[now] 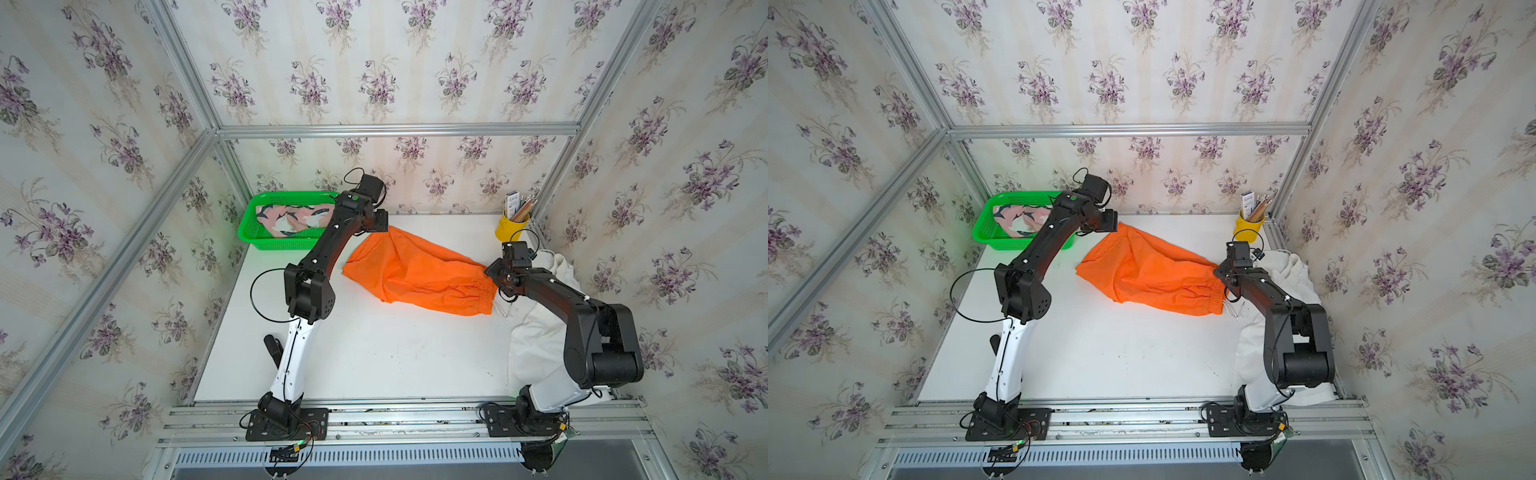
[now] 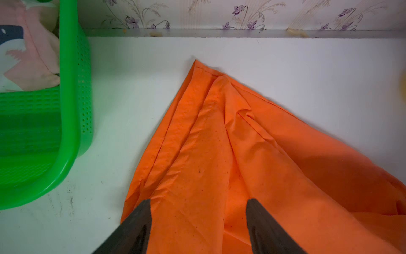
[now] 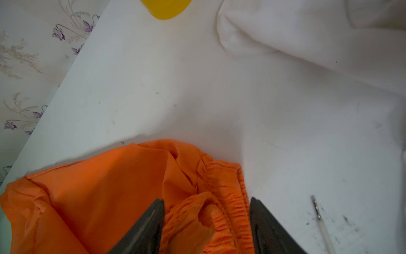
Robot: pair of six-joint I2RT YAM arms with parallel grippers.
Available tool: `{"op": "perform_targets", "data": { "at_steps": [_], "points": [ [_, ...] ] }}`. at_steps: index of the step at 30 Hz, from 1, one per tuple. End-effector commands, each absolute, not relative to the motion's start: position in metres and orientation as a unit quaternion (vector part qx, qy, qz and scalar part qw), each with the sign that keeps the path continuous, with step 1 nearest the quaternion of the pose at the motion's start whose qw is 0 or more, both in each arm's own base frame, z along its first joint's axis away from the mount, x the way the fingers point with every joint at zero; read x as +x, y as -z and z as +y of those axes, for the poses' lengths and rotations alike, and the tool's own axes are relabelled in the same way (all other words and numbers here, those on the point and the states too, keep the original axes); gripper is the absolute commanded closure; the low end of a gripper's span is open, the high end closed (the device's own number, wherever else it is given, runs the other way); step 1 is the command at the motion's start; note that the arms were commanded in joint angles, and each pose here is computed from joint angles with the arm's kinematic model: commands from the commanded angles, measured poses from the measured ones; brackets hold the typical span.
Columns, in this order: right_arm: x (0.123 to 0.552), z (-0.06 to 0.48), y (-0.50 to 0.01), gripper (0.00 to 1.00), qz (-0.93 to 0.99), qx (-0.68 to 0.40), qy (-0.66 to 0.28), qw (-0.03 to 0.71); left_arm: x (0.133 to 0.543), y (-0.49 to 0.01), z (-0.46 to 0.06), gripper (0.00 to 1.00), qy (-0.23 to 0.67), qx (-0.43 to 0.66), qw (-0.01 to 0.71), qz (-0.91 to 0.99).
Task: Roll up the shorts
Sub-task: Fold the shorts at the center of the board, then adjust the shorts at the center of the board.
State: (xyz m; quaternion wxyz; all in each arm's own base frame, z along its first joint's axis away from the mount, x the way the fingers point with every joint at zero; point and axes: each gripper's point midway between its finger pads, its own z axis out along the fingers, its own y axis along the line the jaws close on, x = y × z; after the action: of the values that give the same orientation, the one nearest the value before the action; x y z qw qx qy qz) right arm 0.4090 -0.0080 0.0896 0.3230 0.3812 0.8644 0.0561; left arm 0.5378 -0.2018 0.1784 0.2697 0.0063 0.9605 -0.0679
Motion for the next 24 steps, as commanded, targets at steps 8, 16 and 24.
{"op": "perform_targets", "data": {
  "at_steps": [8,16,24],
  "points": [
    [0.439,0.050,-0.145,0.48,0.905,0.138,-0.157,0.371,0.445,-0.173,-0.229,0.29,0.104,0.027,0.209,0.972],
    [0.473,0.063,-0.060,0.56,0.954,0.111,-0.153,0.233,0.420,-0.088,-0.249,0.31,0.081,0.029,0.121,0.989],
    [0.416,0.066,-0.006,0.71,0.966,0.161,-0.156,0.127,0.452,-0.032,-0.232,0.32,0.045,0.010,0.092,0.995]
  ]
}}
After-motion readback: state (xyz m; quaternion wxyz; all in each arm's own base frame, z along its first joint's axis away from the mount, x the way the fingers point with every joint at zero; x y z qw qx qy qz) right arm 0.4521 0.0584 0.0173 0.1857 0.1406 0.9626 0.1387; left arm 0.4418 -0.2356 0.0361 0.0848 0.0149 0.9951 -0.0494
